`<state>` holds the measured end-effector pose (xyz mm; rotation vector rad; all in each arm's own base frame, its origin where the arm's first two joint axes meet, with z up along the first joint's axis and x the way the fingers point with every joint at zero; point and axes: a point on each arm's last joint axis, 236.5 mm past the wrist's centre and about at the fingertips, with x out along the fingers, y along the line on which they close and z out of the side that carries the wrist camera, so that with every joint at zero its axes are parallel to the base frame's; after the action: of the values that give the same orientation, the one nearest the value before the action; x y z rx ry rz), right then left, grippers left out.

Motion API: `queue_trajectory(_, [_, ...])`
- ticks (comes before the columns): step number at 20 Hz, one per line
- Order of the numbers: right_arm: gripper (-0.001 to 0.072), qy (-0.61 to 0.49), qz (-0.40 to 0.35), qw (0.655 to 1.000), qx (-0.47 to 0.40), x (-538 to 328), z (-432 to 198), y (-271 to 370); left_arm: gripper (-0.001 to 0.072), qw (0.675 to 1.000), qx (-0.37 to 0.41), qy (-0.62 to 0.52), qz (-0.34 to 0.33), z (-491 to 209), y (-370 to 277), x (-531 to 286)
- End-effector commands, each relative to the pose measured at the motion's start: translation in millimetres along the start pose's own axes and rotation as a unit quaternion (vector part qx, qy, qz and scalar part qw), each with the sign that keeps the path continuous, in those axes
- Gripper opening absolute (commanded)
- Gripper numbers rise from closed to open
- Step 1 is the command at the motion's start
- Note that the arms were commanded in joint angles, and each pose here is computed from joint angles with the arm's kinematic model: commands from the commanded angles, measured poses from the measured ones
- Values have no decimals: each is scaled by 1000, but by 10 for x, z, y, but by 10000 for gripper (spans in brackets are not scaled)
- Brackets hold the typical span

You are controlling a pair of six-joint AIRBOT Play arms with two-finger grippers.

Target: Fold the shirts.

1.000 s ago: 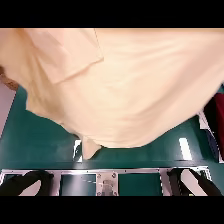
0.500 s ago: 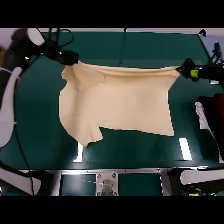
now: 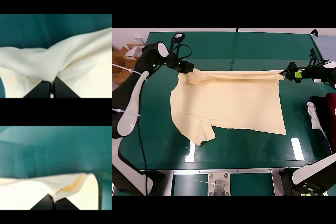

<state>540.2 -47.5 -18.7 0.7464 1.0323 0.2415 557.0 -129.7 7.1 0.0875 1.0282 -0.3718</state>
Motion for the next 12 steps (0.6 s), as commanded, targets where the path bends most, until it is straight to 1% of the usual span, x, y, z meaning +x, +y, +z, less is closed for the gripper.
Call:
queue_trajectory(1, [12, 117, -35, 992, 6, -128, -533, -231, 26, 993, 43, 107, 12, -499, 85, -47])
queue_trajectory(4, [12, 167, -67, 984, 13, -126, -822, -385, 26, 986, 46, 158, -1, -739, 37, -102])
queue_trajectory(6, [12, 187, -74, 979, 19, -63, -984, -443, 26, 986, 43, 160, -7, -754, 8, -87])
queue_trajectory(8, [12, 204, -79, 975, 24, -14, -1124, -495, 26, 987, 34, 154, -27, -735, -90, -66])
queue_trajectory(12, [13, 210, -87, 974, 23, -8, -1167, -540, 27, 986, 20, 152, -59, -728, -250, -73])
